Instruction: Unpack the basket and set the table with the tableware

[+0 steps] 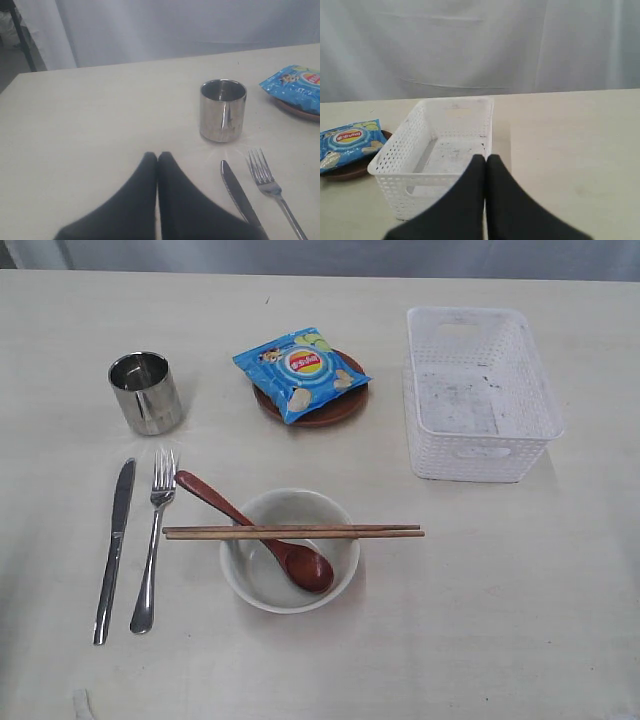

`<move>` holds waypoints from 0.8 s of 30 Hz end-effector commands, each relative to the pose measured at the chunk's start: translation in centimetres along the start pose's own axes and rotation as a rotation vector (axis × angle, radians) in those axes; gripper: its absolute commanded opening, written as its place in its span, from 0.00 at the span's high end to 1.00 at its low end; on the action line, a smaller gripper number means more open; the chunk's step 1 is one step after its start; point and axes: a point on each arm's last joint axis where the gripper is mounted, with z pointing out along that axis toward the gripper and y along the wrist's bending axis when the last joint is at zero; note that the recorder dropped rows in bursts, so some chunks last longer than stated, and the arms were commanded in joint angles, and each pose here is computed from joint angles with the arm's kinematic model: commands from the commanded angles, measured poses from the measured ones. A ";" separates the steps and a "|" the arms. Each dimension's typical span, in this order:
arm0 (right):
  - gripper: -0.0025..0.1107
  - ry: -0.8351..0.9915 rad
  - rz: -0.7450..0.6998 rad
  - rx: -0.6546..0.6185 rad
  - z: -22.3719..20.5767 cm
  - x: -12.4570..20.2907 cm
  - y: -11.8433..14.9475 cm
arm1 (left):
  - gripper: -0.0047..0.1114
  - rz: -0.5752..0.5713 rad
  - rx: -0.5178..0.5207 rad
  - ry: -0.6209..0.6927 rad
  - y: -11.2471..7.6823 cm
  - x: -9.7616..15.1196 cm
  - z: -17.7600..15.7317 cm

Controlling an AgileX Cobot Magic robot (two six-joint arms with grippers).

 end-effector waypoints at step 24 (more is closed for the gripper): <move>0.98 0.119 -0.076 -0.007 -0.1 1.2 -0.1 | 0.96 -0.005 0.006 0.000 0.0 0.1 0.0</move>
